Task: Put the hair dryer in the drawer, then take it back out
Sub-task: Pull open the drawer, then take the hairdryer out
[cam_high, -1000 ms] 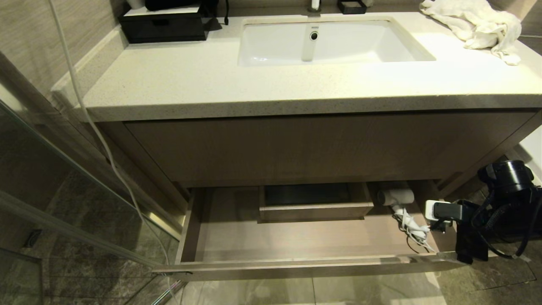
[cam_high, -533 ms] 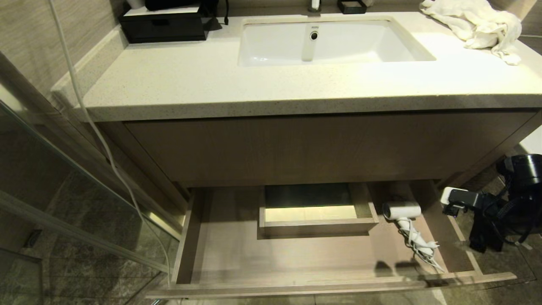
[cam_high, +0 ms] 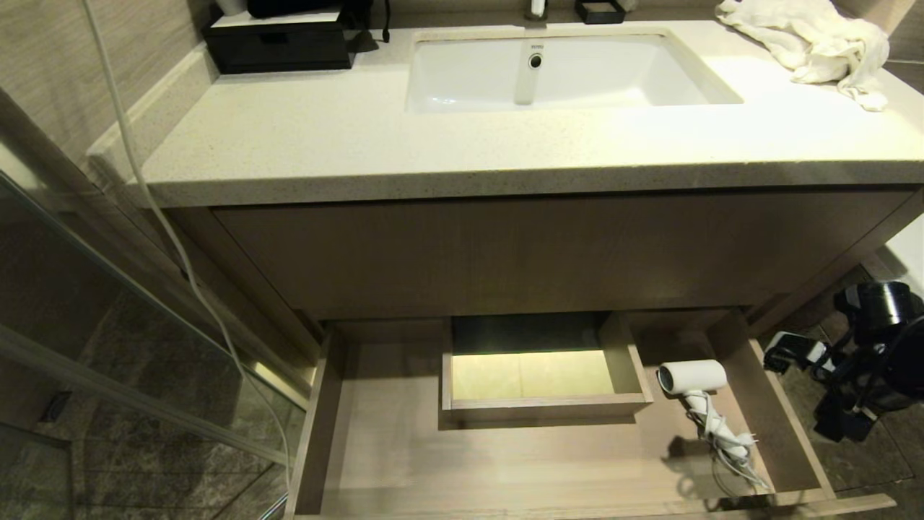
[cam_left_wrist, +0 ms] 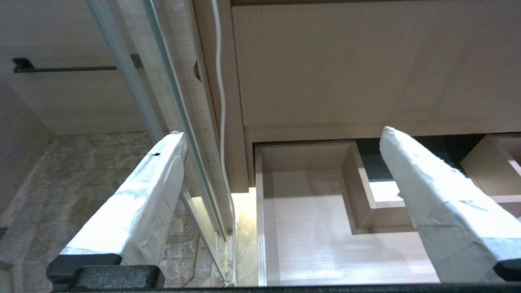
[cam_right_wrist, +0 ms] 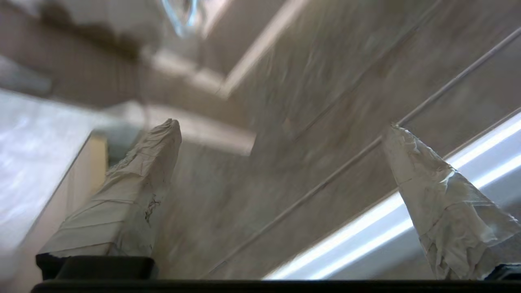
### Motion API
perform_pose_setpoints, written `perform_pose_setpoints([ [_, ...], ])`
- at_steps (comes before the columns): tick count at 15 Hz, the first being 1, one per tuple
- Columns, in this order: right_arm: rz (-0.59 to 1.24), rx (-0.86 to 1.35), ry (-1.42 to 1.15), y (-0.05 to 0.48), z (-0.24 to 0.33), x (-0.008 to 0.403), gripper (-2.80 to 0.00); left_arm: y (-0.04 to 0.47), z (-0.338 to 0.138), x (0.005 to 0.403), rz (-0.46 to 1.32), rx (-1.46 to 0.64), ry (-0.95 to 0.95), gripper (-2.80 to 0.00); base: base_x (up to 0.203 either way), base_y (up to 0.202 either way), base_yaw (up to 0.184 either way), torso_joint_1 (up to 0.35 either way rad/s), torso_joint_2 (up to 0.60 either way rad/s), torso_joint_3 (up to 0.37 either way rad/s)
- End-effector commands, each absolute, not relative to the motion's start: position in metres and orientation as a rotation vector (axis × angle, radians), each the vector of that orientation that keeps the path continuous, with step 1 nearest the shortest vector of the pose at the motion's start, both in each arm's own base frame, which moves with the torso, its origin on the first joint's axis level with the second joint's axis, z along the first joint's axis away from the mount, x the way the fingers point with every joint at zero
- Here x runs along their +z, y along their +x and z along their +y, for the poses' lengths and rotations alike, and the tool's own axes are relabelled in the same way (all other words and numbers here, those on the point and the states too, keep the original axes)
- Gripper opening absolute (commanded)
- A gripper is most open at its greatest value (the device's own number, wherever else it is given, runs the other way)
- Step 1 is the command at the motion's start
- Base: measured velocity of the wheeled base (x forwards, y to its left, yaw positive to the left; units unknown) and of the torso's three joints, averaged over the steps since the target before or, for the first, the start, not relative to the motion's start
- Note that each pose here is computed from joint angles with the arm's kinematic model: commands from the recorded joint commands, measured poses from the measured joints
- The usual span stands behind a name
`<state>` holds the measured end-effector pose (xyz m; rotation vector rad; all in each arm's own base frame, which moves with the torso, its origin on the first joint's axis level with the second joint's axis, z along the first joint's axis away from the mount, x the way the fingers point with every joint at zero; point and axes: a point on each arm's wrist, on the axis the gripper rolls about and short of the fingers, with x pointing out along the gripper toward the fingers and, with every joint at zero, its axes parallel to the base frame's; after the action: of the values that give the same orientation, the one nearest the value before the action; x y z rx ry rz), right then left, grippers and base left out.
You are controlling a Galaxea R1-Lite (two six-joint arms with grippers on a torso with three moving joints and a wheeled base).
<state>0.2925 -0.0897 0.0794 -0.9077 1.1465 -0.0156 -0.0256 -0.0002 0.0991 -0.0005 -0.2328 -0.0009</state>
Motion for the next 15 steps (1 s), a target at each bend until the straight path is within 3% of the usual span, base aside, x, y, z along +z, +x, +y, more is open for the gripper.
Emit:
perform_pose_setpoints([
  [1,1.229,-0.024,-0.872,0.294,-0.091,0.058,0.00,-0.022,0.000,0.088,-0.195,0.000,-0.001,0.00,0.000,0.000,0.000,0.000,0.00,0.000],
  [15,1.278,-0.235,-0.575,0.408,-0.119,-0.063,0.00,-0.022,0.000,0.088,-0.195,0.000,-0.001,0.00,0.000,0.000,0.000,0.000,0.00,0.000],
])
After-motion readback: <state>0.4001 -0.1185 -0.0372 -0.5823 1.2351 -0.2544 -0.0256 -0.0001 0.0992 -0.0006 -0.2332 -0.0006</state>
